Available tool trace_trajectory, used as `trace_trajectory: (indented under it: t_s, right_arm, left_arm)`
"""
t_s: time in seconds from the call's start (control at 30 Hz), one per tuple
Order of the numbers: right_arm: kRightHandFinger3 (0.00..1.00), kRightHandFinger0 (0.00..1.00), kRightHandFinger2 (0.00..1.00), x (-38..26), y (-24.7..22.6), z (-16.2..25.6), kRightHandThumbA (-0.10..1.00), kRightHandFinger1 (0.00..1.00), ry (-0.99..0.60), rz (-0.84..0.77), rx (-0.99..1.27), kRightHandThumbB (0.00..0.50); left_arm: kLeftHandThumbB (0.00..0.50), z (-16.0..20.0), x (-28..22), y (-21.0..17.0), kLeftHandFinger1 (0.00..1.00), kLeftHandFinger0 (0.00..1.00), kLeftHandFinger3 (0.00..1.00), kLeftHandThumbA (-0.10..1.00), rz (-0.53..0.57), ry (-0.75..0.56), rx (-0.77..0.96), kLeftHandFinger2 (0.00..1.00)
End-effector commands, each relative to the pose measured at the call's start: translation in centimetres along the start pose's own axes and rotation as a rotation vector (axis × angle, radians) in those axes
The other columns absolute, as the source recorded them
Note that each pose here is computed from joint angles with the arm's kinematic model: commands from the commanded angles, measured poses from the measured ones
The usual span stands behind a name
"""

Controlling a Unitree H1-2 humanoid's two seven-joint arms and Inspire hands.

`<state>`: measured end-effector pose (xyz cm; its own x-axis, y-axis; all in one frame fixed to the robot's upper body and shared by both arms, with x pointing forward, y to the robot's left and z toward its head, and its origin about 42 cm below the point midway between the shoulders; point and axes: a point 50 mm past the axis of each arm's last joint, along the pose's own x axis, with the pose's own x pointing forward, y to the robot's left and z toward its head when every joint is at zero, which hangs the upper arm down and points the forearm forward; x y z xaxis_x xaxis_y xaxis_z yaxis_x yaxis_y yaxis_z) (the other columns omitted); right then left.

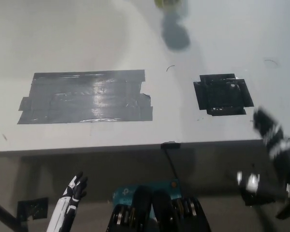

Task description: A person hands a spray bottle to the robot which it grabs with its right hand and places on the black spot infront of it on the table

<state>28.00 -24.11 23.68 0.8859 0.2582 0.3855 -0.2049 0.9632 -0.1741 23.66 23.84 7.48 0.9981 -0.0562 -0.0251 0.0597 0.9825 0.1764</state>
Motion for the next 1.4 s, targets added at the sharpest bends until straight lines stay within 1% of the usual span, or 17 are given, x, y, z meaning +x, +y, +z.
trace_trajectory:
  t_s: [0.0,0.1,0.37,0.4,0.47,0.5,0.53,0.6,0.73,0.77,0.9,0.93,1.0,1.03,1.1,1.2,1.37]
  right_arm:
    - [1.0,1.0,1.0,5.1,-1.8,1.6,1.0,1.0,-0.018,0.008,0.038,0.344]
    - [1.0,1.0,1.0,9.1,-2.7,1.5,1.0,1.0,0.015,0.026,0.051,0.377]
    - [1.0,1.0,1.0,19.2,-2.1,0.8,1.0,1.0,0.11,0.065,0.048,0.377]
    - [1.0,1.0,1.0,20.3,-1.8,0.8,1.0,1.0,0.118,0.082,0.027,0.396]
    - [1.0,1.0,1.0,21.9,-1.3,0.8,1.0,1.0,0.133,0.106,0.042,0.399]
    - [1.0,1.0,1.0,22.8,-1.0,0.7,1.0,1.0,0.137,0.11,0.048,0.414]
    - [1.0,1.0,1.0,23.8,-0.5,0.4,1.0,1.0,0.159,0.11,0.075,0.458]
    - [1.0,1.0,1.0,24.8,0.1,0.1,1.0,1.0,0.173,0.118,0.097,0.462]
    - [1.0,1.0,1.0,27.1,2.0,-0.1,1.0,1.0,0.206,0.13,0.129,0.5]
    - [1.0,1.0,1.0,27.5,2.3,0.0,1.0,1.0,0.211,0.148,0.125,0.489]
    - [1.0,1.0,1.0,28.8,3.2,0.0,1.0,1.0,0.22,0.192,0.08,0.495]
    - [1.0,1.0,1.0,28.9,3.6,0.0,1.0,1.0,0.221,0.2,0.069,0.448]
    - [1.0,1.0,1.0,29.0,4.0,0.0,1.0,1.0,0.221,0.203,0.083,0.427]
    - [1.0,1.0,1.0,29.0,4.3,0.0,1.0,1.0,0.233,0.208,0.104,0.452]
    - [1.0,1.0,1.0,29.0,4.7,-0.3,1.0,1.0,0.246,0.218,0.11,0.474]
    - [1.0,1.0,1.0,28.8,4.9,-1.0,1.0,1.0,0.246,0.235,0.113,0.455]
    - [1.0,1.0,1.0,28.8,5.4,-1.7,1.0,1.0,0.272,0.255,0.127,0.463]
  left_arm:
    - [0.01,0.9,0.1,-0.2,1.0,1.0,1.0,0.98,0.006,-0.066,0.012,1.0]
    - [0.004,0.9,0.2,-0.1,1.0,1.0,1.0,0.98,0.01,-0.062,0.011,1.0]
    - [0.0,1.3,0.1,0.0,1.0,1.0,1.0,0.97,0.013,-0.069,0.01,1.0]
    - [0.005,1.3,0.2,0.0,1.0,1.0,1.0,0.97,0.013,-0.07,0.005,1.0]
    - [0.001,1.3,0.1,0.1,1.0,1.0,1.0,0.97,0.012,-0.074,0.01,1.0]
    - [0.0,1.3,0.2,0.1,1.0,1.0,1.0,0.97,0.012,-0.076,0.01,1.0]
    - [0.0,1.3,0.2,0.1,1.0,1.0,1.0,0.97,0.012,-0.078,0.001,1.0]
    - [0.0,1.3,0.2,0.1,1.0,1.0,1.0,0.96,0.01,-0.082,0.0,1.0]
    - [0.0,1.5,0.3,0.2,1.0,1.0,1.0,0.96,0.012,-0.087,0.004,1.0]
    - [0.0,1.5,0.3,0.2,1.0,1.0,1.0,0.96,0.013,-0.089,0.006,1.0]
    - [0.023,1.8,0.6,0.2,1.0,1.0,1.0,0.96,0.014,-0.088,-0.003,1.0]
    - [0.031,1.8,0.6,0.2,1.0,1.0,1.0,0.96,0.013,-0.089,-0.004,1.0]
    - [0.022,1.8,0.7,0.3,1.0,1.0,1.0,0.96,0.012,-0.094,-0.007,1.0]
    - [0.016,1.8,0.7,0.3,1.0,1.0,1.0,0.95,0.013,-0.097,-0.012,1.0]
    - [0.025,1.9,0.7,0.3,1.0,1.0,1.0,0.95,0.018,-0.091,-0.009,1.0]
    - [0.008,1.9,0.7,0.3,1.0,1.0,1.0,0.97,0.016,-0.095,0.006,1.0]
    - [0.0,2.1,1.0,0.5,1.0,1.0,1.0,0.96,0.017,-0.104,0.006,1.0]
